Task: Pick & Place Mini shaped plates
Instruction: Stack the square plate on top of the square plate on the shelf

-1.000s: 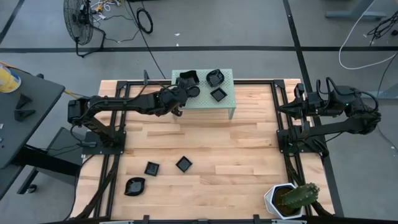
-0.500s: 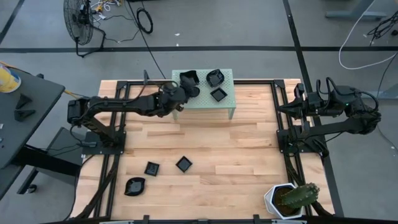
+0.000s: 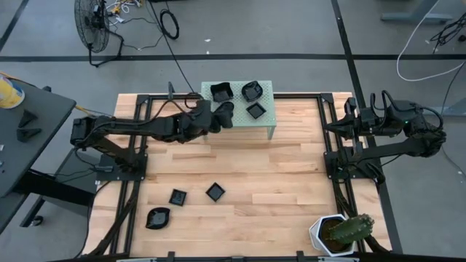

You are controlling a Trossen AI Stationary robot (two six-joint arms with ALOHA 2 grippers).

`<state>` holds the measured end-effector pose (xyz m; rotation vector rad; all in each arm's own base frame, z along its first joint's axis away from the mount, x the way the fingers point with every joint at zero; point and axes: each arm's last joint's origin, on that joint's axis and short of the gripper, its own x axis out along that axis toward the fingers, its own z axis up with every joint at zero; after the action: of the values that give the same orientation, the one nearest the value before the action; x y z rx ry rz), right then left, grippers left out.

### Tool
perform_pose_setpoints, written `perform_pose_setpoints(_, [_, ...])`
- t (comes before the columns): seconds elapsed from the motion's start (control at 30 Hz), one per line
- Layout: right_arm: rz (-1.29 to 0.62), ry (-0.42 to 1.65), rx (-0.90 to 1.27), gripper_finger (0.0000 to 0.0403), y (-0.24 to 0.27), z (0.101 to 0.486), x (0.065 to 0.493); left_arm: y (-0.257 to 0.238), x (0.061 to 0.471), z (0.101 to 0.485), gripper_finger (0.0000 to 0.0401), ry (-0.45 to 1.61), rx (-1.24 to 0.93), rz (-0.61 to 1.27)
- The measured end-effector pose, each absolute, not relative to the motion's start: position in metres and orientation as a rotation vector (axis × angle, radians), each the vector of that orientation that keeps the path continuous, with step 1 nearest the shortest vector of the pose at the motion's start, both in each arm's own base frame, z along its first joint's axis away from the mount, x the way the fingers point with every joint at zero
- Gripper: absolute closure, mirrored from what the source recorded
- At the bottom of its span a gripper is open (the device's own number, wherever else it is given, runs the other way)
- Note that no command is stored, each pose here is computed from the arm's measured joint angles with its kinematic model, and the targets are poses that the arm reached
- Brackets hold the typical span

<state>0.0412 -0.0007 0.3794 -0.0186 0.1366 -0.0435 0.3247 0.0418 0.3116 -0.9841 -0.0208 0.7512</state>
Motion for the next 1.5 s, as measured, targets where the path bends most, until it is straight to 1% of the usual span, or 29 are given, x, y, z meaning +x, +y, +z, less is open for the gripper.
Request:
perform_pose_setpoints(0.23, [-0.043,0.137,-0.019,0.0399,-0.001,0.379,0.041,0.024,0.310,0.311,0.0295,0.261,-0.754,0.636])
perform_pose_setpoints(0.43, [-0.043,0.136,-0.019,0.0399,-0.001,0.379,0.041,0.008,0.302,0.303,0.0295,0.465,-0.670,0.512])
perform_pose_setpoints(0.6, [-0.043,0.137,-0.019,0.0399,-0.001,0.379,0.041,-0.002,0.300,0.293,0.0293,0.562,-0.676,0.428])
perform_pose_setpoints(0.7, [-0.043,0.136,-0.019,0.0399,-0.001,0.380,0.041,-0.007,0.296,0.279,0.0280,0.621,-0.676,0.401])
perform_pose_setpoints(0.87, [-0.043,0.136,-0.019,0.0399,-0.001,0.380,0.041,-0.016,0.289,0.250,0.0231,0.729,-0.755,0.340])
perform_pose_setpoints(1.0, [-0.043,0.137,-0.019,0.0399,-0.001,0.379,0.041,-0.020,0.278,0.222,0.0188,0.826,-0.889,0.375])
perform_pose_setpoints(1.1, [-0.043,0.137,-0.019,0.0399,-0.001,0.379,0.041,-0.022,0.270,0.207,0.0168,0.901,-0.898,0.349])
perform_pose_setpoints(1.2, [-0.043,0.136,-0.019,0.0399,-0.001,0.380,0.041,-0.026,0.265,0.200,0.0162,0.950,-0.903,0.320])
perform_pose_setpoints(1.33, [-0.043,0.137,-0.019,0.0399,-0.001,0.379,0.041,-0.035,0.263,0.198,0.0164,0.969,-0.887,0.290])
perform_pose_setpoints(1.5, [-0.043,0.136,-0.019,0.0399,-0.001,0.379,0.041,-0.048,0.263,0.196,0.0174,0.969,-0.969,0.344])
